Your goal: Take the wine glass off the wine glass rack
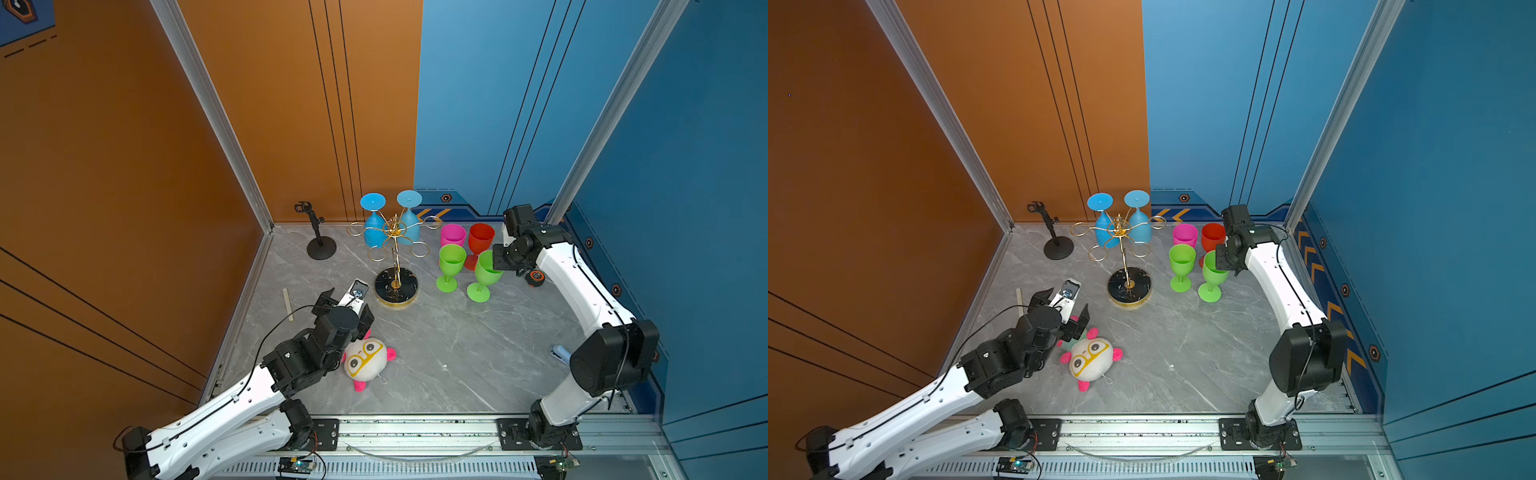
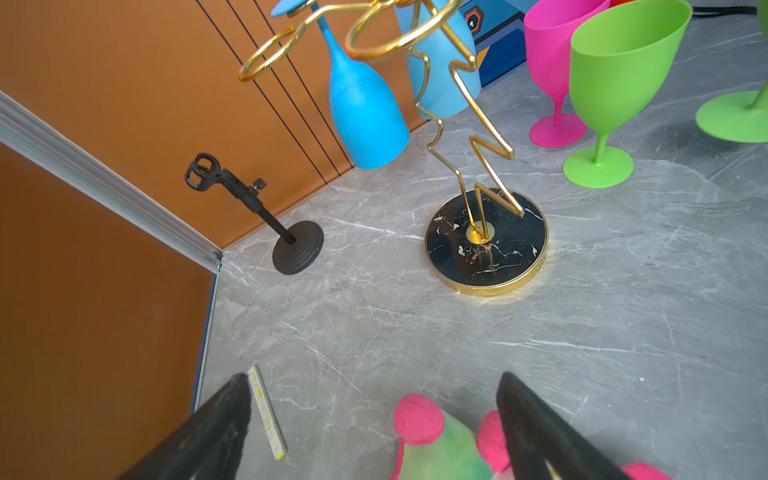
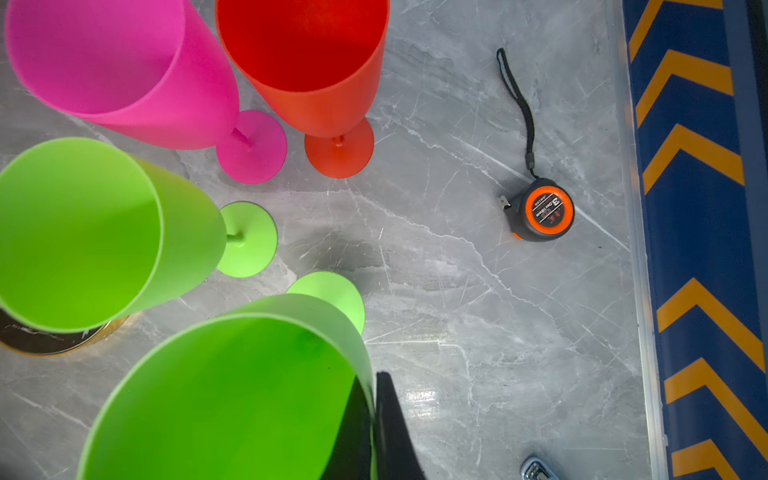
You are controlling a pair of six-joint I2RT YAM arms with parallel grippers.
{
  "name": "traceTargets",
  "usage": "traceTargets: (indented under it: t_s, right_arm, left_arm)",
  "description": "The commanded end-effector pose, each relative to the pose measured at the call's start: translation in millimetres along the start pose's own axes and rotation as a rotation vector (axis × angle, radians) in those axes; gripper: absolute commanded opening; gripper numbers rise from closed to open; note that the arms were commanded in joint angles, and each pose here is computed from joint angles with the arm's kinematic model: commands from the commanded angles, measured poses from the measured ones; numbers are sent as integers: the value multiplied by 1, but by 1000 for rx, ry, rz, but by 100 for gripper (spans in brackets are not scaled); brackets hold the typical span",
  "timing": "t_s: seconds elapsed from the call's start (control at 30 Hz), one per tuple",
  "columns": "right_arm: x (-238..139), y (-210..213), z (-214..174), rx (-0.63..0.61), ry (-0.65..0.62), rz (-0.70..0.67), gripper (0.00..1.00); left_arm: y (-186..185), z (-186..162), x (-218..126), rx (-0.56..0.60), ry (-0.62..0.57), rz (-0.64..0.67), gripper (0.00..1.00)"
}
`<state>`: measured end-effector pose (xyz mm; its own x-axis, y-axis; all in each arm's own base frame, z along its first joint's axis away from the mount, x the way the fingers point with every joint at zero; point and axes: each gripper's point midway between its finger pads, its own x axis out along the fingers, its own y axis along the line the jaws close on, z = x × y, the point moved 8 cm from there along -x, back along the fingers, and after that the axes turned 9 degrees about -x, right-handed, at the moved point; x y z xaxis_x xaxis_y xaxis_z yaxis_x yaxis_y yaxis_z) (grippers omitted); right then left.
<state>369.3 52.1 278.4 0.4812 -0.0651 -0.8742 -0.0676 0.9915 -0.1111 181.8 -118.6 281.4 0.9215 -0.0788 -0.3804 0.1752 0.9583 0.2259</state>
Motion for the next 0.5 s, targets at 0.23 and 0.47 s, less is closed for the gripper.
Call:
traceTargets:
  t_s: [0.23,0.47]
  right_arm:
    - [28,0,32,-2,-47,-29,0]
    - [39,2,41,11,-58,-30,0]
  left_arm:
    - [18,5,1,-133,42,3,98]
    - [25,3,9,-174,68,26,98]
